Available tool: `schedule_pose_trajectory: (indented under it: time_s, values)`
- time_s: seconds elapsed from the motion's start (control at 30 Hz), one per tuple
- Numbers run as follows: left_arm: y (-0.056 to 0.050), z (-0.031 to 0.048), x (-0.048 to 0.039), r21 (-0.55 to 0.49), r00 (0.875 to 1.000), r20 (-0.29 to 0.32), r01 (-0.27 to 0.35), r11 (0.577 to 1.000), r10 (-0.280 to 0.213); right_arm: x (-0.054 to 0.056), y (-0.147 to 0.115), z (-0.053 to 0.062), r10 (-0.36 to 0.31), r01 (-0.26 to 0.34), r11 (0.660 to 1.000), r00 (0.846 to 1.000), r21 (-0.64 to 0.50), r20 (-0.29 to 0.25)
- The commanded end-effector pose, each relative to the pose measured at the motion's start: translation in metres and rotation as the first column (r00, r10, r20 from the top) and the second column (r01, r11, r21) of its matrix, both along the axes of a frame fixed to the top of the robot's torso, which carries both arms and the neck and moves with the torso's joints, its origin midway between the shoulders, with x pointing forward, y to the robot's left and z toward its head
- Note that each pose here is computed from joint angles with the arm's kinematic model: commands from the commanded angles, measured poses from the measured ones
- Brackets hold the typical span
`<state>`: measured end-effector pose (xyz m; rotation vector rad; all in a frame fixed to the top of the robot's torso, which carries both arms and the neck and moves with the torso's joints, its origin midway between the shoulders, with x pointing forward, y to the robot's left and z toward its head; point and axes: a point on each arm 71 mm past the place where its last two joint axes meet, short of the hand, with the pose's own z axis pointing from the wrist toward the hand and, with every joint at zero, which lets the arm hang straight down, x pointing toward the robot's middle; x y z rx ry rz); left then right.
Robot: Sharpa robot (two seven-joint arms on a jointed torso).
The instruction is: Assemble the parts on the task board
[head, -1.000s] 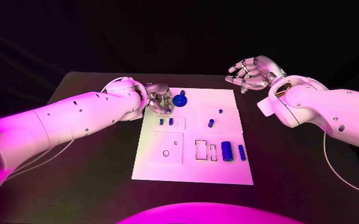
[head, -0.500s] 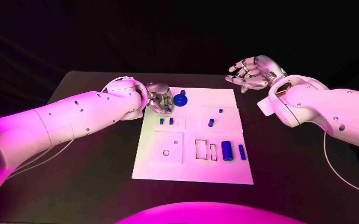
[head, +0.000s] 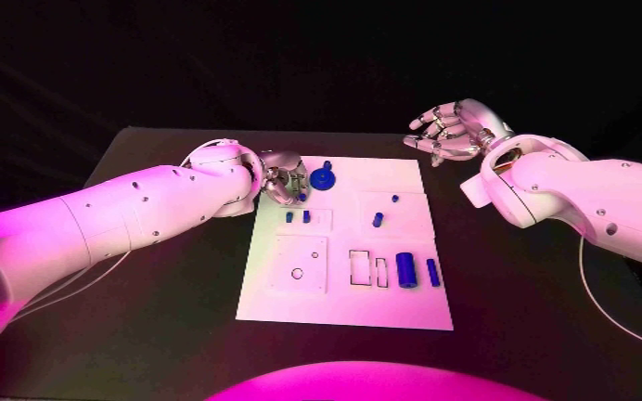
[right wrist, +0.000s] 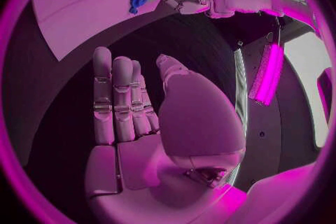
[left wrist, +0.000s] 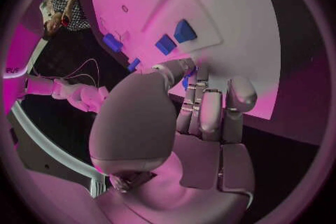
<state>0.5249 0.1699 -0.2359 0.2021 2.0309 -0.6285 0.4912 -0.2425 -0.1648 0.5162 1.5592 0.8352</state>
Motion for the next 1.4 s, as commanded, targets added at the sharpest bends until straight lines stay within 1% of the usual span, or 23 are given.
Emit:
schedule_pose_trajectory:
  time_s: [0.03, 0.5, 1.07, 1.27, 1.4]
  values:
    - [-0.001, -0.0007, -0.0010, -0.004, 1.000, -0.007, 0.003, 1.000, -0.003, 0.000, 0.002, 0.000, 0.019, -0.019, 1.000, 1.000, -0.003, 0.002]
    - [0.001, -0.0004, -0.0015, -0.009, 1.000, -0.007, -0.003, 1.000, 0.003, 0.000, 0.001, 0.000, 0.017, -0.017, 1.000, 1.000, -0.004, 0.003]
    - [0.009, -0.0001, -0.0005, -0.011, 1.000, -0.004, -0.026, 1.000, 0.026, 0.000, 0.000, -0.001, 0.025, -0.025, 0.999, 1.000, -0.028, -0.004]
    - [0.013, 0.0030, -0.0001, -0.045, 0.999, 0.011, -0.037, 0.998, 0.037, 0.000, 0.000, -0.002, 0.035, -0.035, 0.998, 0.999, -0.042, -0.004]
    - [0.021, 0.0079, 0.0013, -0.107, 0.998, 0.000, -0.067, 0.992, 0.068, 0.000, 0.001, -0.003, 0.077, -0.077, 0.993, 0.997, -0.094, -0.007]
